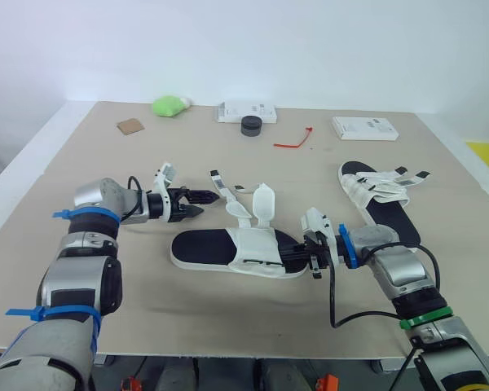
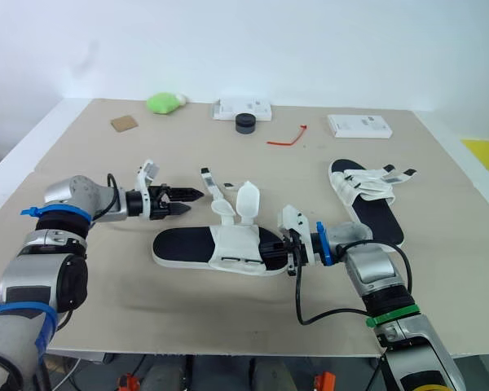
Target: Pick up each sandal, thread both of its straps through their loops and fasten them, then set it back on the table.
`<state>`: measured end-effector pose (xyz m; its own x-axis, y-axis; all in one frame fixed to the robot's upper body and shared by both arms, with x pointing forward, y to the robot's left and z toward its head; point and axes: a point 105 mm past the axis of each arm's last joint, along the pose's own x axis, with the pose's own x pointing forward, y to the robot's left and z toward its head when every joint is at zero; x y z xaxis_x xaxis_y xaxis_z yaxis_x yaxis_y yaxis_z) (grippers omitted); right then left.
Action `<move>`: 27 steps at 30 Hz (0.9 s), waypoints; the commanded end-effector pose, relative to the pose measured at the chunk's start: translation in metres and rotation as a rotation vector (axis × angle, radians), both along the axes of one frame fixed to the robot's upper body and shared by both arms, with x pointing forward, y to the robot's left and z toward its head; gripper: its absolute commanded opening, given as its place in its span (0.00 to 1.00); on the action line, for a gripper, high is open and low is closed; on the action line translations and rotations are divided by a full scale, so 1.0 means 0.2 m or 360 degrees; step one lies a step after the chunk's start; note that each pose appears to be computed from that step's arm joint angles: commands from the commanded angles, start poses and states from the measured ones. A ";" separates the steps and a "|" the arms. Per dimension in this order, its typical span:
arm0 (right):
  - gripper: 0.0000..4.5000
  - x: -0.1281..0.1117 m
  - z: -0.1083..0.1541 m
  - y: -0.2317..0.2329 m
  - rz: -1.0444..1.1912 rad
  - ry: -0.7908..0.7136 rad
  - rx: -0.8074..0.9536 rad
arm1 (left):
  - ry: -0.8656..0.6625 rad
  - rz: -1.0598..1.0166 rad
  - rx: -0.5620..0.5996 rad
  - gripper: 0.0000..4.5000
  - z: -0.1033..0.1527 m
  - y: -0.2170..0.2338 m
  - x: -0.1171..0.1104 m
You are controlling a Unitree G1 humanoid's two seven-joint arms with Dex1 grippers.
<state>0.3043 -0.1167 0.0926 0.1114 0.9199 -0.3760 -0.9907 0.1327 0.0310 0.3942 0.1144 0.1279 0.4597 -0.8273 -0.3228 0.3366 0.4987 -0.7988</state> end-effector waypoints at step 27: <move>0.00 -0.03 -0.15 -0.03 -0.0120 0.0150 -0.0112 | 0.0026 0.0410 -0.0043 0.86 -0.01 -0.22 0.20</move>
